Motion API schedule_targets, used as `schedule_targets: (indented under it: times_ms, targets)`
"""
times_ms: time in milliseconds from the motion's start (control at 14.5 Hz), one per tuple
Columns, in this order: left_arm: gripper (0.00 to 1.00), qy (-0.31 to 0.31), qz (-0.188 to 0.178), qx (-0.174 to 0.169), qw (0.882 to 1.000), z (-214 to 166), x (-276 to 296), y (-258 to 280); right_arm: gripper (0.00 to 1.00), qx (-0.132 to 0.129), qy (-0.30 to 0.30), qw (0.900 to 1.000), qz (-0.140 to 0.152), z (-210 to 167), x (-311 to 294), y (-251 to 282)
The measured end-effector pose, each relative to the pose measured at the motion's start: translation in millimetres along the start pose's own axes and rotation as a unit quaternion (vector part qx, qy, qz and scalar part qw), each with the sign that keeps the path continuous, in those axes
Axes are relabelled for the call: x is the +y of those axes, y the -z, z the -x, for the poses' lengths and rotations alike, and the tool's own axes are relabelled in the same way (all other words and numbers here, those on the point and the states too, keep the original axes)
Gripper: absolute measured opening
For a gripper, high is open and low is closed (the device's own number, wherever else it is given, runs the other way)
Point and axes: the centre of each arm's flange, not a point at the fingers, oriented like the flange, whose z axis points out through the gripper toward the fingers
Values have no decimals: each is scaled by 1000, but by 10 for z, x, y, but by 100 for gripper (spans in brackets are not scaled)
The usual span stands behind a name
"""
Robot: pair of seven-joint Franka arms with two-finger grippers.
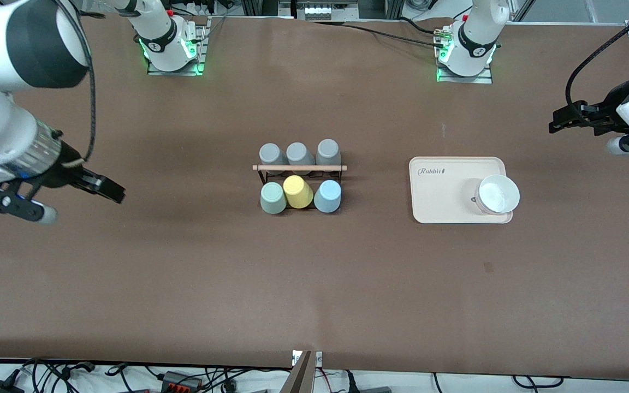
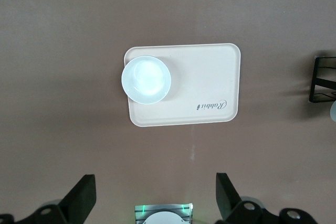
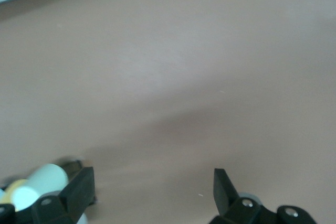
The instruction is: Hang scattered cups on rack with three cups
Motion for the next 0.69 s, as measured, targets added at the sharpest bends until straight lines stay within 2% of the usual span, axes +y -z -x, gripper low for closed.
schedule_targets:
  times_ms: [206,413,688]
  targets:
    - [100,4,0,0,1000,0,2,0,100,0,24,1000,-3,80,321,-11]
    - [100,5,0,0,1000,0,2,0,100,7,43,998,-35,15,425,1]
    - [100,6,0,0,1000,1,1,0,100,-3,56,998,-38,49,404,-7]
